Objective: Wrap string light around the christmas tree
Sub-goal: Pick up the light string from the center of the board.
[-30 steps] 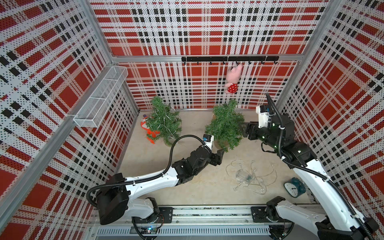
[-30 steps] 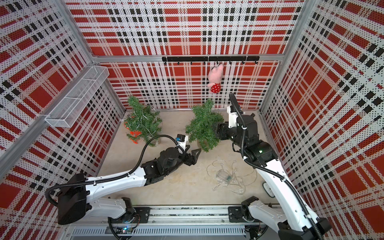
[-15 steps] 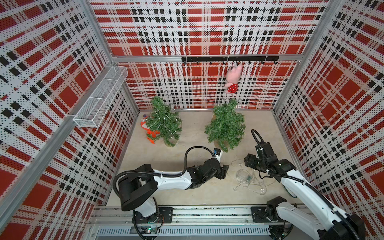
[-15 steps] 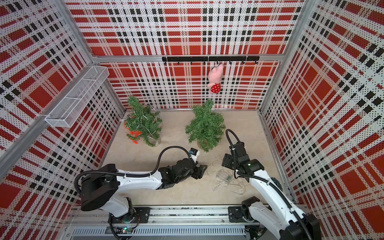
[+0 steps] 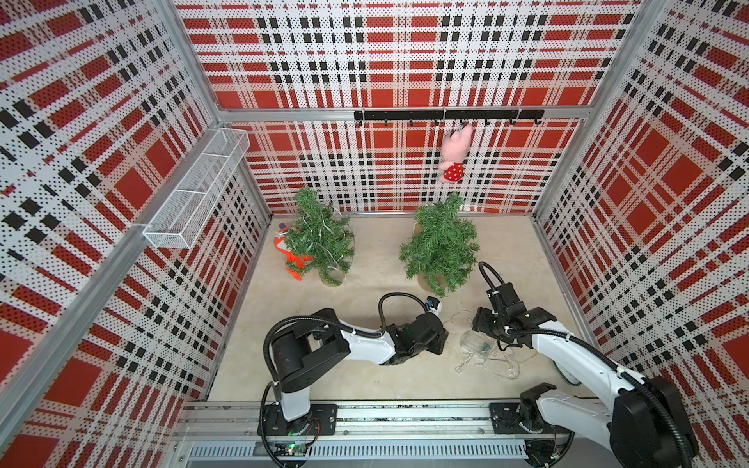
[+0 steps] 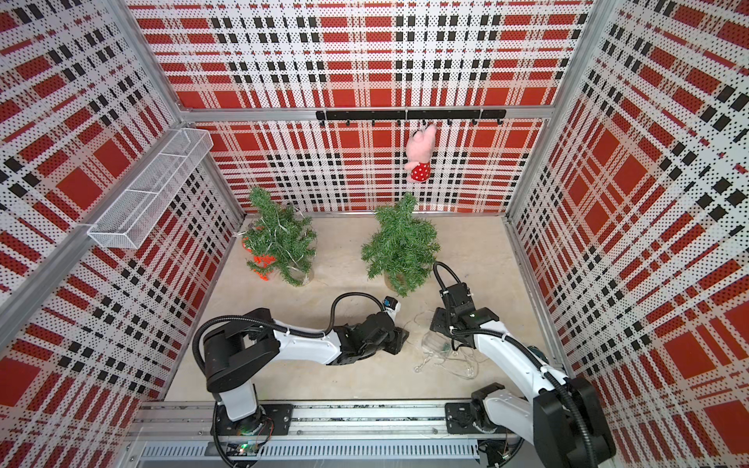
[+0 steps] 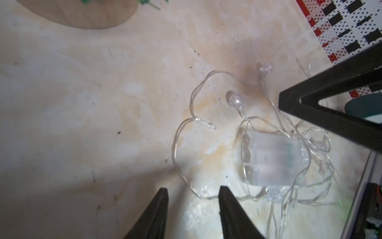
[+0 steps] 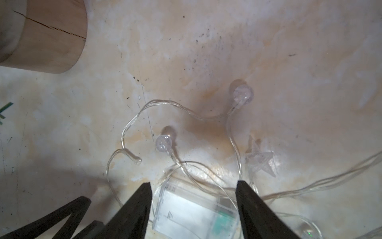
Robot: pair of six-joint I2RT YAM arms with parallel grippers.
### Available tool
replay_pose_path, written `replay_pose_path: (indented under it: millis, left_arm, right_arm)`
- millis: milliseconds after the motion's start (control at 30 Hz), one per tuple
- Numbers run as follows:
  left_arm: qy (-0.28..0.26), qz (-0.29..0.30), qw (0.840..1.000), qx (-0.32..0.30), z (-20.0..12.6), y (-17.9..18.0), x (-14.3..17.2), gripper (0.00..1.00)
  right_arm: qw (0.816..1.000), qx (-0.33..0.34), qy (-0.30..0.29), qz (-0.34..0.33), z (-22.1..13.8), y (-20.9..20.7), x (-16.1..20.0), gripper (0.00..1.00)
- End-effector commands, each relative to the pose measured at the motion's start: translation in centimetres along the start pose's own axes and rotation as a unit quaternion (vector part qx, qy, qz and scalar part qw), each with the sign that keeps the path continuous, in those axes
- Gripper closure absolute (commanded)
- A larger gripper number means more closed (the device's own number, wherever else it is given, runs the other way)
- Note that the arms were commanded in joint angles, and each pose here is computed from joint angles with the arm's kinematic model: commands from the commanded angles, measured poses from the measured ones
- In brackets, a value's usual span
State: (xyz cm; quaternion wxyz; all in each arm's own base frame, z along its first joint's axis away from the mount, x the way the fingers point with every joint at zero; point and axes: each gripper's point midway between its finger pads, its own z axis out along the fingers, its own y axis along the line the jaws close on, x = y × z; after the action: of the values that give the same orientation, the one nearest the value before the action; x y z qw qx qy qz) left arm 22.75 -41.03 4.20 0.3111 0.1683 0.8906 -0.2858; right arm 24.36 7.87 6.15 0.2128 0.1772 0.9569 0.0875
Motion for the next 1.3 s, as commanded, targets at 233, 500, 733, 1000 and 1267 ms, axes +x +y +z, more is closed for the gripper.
replay_pose_path:
  millis: [233,500,733,1000,1267]
  left_arm:
    - [0.03,0.026,0.994,-0.105,2.7,0.6,0.9,0.67]
    - [0.045,0.069,0.979,-0.185,1.2,2.1,1.6,0.71]
    - [0.031,0.041,0.985,-0.167,-0.3,1.5,-0.1,0.63]
    - [0.025,0.014,0.989,-0.145,0.4,0.7,-1.6,0.53]
    - [0.059,0.031,0.985,-0.158,2.5,1.1,0.3,0.63]
  right_arm:
    - [0.997,-0.031,-0.063,0.012,-2.0,0.8,-2.6,0.31]
    - [0.996,-0.046,-0.078,-0.003,-2.8,1.3,-3.2,0.31]
    - [0.995,-0.077,-0.063,-0.004,-1.6,2.5,-2.7,0.31]
    - [0.994,-0.078,-0.071,-0.018,-1.6,2.4,-2.8,0.31]
    - [0.994,-0.078,-0.073,-0.024,-1.4,2.3,-2.6,0.31]
